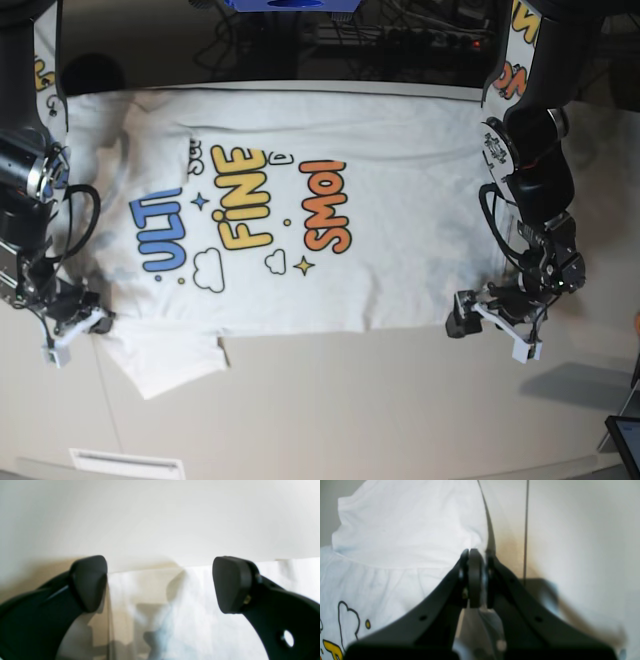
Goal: Fold the T-shirt properly
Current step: 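Grasp the shirt's side edges near the hem with both grippers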
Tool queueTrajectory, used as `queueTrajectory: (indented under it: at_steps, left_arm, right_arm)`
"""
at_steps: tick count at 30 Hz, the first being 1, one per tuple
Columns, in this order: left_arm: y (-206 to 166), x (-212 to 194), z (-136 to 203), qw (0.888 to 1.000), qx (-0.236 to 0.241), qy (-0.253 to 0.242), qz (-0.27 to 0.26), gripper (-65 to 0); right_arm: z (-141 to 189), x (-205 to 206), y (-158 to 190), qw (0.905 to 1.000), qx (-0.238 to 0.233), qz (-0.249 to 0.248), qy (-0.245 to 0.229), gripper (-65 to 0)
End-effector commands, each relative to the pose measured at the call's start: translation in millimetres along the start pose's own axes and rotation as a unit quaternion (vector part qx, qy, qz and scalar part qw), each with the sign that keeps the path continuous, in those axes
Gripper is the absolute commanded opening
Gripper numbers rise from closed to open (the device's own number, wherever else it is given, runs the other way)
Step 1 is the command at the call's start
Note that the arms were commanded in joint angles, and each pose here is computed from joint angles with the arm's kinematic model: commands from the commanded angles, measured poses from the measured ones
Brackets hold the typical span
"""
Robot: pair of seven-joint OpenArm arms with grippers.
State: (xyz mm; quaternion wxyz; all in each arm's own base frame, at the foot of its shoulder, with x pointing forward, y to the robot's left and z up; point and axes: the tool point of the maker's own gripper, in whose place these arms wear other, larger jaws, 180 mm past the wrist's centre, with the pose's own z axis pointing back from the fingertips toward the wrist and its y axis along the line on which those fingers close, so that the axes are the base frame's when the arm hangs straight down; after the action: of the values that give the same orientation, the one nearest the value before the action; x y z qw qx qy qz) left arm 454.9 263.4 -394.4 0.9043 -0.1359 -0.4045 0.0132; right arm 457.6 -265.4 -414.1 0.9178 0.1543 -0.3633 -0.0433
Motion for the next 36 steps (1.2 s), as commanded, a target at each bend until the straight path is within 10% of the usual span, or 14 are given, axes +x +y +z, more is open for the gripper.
queueTrajectory:
  at_steps: [1, 16, 36]
  left_arm:
    - [-5.2, 1.2, -1.8, 1.000, -0.004, 0.015, -0.006, -2.5]
    - [-3.3, -2.7, -1.7, 1.000, 0.000, 0.021, -0.008, -53.1]
    - [8.7, 12.5, 17.2, 0.997, 0.029, 0.016, -0.077, -56.9]
  right_arm:
    - [7.2, 23.7, -4.3, 0.9997, -0.004, 0.011, -0.021, -64.9]
    - [5.6, 22.4, -1.7, 0.9997, -0.002, 0.012, -0.020, -64.9]
    - [16.7, 37.4, 0.8, 0.9951, -0.013, 0.062, -0.076, -64.9]
